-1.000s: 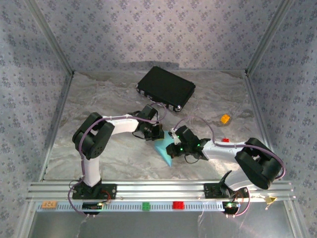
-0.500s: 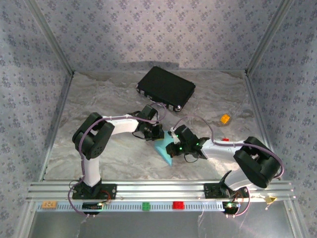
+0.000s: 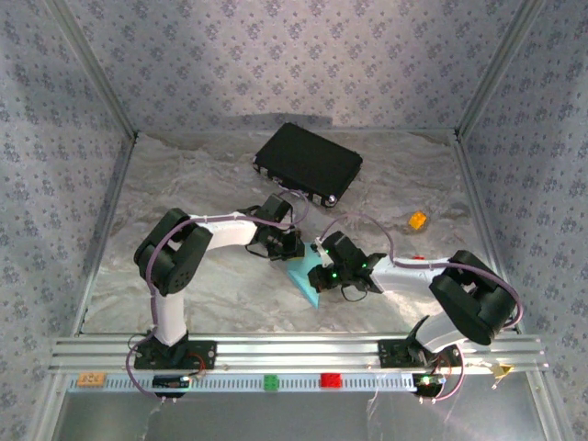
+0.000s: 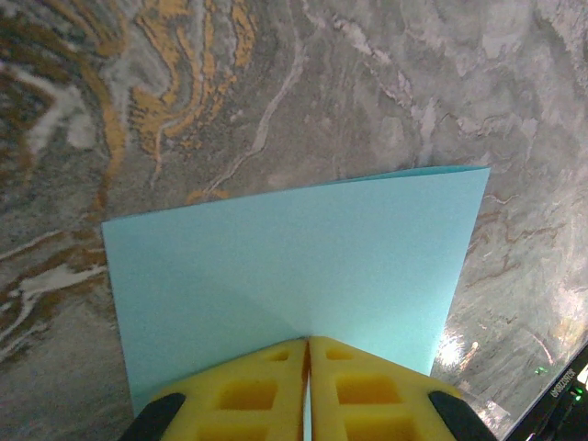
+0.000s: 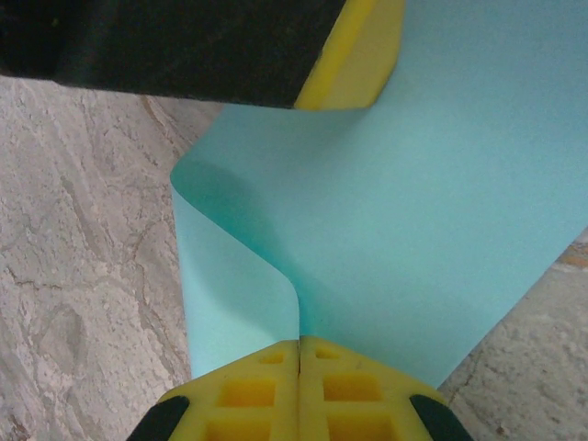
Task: Fold a paper plane with a square sheet of paper (pick it up from the middle)
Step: Third fold the triangle at the center of the table.
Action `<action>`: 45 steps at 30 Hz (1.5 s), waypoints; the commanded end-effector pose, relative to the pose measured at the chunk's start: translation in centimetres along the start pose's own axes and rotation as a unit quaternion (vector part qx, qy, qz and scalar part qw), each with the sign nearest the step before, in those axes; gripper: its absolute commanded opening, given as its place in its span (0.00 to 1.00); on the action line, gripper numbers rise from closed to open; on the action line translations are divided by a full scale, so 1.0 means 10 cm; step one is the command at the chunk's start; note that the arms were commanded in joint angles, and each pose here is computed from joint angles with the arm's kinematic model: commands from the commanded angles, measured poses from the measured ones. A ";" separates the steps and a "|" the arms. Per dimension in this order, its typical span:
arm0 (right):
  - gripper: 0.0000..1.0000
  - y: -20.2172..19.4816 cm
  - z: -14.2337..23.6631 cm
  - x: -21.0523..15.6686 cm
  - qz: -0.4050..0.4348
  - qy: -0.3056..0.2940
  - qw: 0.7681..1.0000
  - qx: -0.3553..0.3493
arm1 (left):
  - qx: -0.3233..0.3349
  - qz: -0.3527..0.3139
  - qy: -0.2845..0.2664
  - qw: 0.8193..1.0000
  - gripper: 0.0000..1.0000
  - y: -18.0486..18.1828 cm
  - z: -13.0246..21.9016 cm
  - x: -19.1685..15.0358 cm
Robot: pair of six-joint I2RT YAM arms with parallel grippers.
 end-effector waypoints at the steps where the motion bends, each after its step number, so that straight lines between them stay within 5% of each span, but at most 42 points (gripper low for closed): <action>1: 0.01 -0.03 0.00 0.02 -0.001 0.001 1.000 -0.014 | 0.019 0.013 0.005 1.000 0.09 0.09 -0.01 -0.06; 45: 0.01 -0.11 -0.06 -0.09 -0.017 0.021 0.999 -0.032 | 0.017 0.013 0.001 1.000 0.09 0.10 0.00 -0.07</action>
Point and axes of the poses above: each hand's point on the last joint's axis, 136 mm out from that joint toward the fingers, its own z axis back along the fingers, its own y axis along the line the jaws close on, x = y × z, the point moved 9 cm from there along z, back along the fingers, and after that the axes turned 4 degrees about z, right-handed, at the moved point
